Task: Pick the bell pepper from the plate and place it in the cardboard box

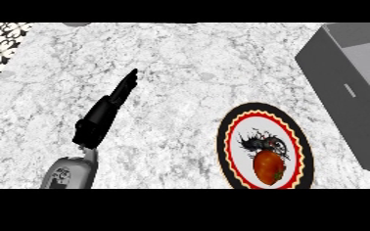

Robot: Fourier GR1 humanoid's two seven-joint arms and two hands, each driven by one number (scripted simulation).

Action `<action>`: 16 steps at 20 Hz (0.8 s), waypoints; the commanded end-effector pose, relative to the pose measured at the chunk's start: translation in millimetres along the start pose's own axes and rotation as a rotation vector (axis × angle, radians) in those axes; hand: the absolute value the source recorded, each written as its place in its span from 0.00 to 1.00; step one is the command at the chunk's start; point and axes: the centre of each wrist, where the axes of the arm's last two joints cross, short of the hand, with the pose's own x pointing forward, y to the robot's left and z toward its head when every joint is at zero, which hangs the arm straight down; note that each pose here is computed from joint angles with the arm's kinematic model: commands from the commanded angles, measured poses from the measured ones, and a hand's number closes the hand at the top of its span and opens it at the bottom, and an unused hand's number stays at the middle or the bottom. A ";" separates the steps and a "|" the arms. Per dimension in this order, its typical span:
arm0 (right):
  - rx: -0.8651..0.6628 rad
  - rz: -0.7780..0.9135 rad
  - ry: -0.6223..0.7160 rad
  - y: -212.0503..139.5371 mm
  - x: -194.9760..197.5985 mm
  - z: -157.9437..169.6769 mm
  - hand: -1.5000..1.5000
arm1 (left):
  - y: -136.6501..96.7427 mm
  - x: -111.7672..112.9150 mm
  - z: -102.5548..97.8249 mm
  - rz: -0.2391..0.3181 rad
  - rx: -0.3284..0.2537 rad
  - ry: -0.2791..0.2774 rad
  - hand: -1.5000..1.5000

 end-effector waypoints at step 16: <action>0.050 0.172 0.080 87.0 -60.4 -78.3 1.00 | -5.9 14.7 -6.7 -0.001 -0.017 0.001 0.50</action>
